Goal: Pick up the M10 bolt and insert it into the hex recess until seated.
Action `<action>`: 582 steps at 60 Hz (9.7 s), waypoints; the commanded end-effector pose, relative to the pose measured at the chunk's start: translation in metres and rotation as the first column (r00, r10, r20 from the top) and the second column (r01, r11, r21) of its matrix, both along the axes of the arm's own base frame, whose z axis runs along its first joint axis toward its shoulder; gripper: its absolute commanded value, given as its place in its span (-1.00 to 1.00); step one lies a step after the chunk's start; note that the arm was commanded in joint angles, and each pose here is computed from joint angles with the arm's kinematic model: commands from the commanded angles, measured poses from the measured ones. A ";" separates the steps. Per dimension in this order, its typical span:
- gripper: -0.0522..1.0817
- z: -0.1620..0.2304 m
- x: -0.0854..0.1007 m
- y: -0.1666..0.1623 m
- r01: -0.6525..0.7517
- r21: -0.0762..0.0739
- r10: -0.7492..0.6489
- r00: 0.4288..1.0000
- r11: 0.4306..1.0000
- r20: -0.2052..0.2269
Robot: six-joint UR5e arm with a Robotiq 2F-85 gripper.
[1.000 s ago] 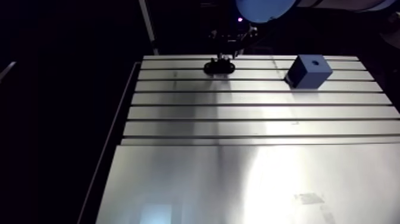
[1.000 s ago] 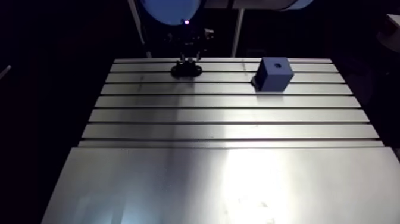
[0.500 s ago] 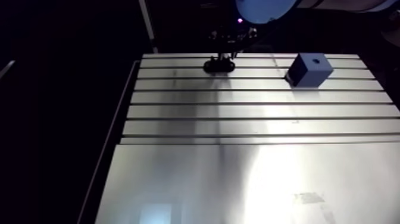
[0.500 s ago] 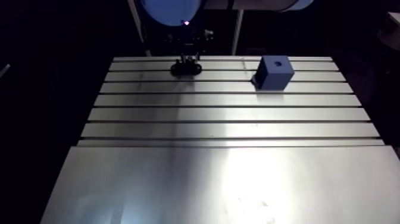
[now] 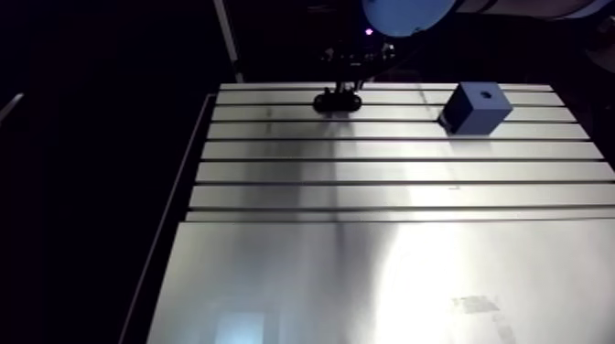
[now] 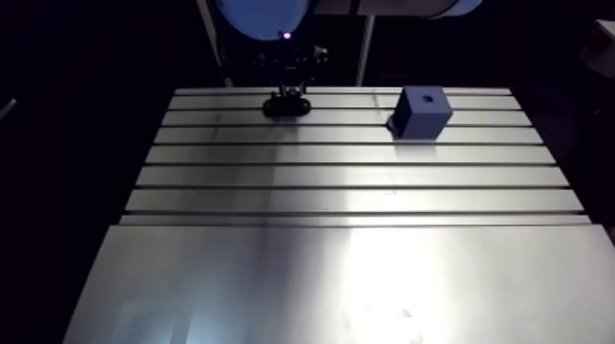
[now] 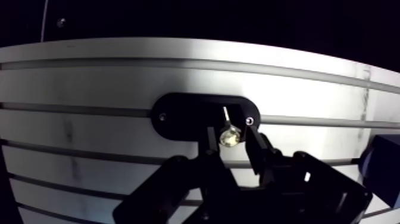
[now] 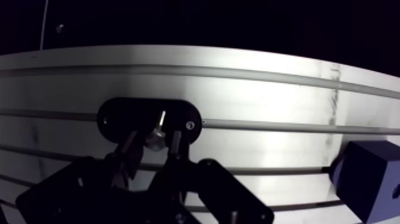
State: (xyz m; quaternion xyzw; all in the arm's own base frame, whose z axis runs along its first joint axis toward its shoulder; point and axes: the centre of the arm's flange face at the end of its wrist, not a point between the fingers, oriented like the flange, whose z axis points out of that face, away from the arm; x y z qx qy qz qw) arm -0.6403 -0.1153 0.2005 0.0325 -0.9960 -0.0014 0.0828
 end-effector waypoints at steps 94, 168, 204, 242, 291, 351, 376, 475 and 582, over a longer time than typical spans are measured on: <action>0.29 0.001 0.000 0.000 0.000 -0.002 -0.001 1.000 1.000 -0.011; 0.51 0.035 -0.001 -0.001 -0.019 -0.002 0.019 0.997 1.000 -0.071; 0.71 0.143 0.018 0.025 -0.193 0.059 0.197 0.978 0.979 -0.070; 0.71 0.216 0.036 0.122 -0.437 0.014 0.429 0.888 0.899 0.167; 0.82 0.169 0.005 0.220 -0.422 0.000 0.407 0.875 0.907 0.263; 0.86 0.128 -0.015 0.247 -0.495 -0.003 0.480 0.842 0.869 0.247; 0.86 0.108 -0.016 0.251 -0.487 -0.018 0.477 0.846 0.873 0.237; 0.87 0.081 -0.007 0.257 -0.473 -0.046 0.467 0.845 0.880 0.260; 0.87 0.061 -0.009 0.257 -0.469 -0.070 0.469 0.838 0.880 0.279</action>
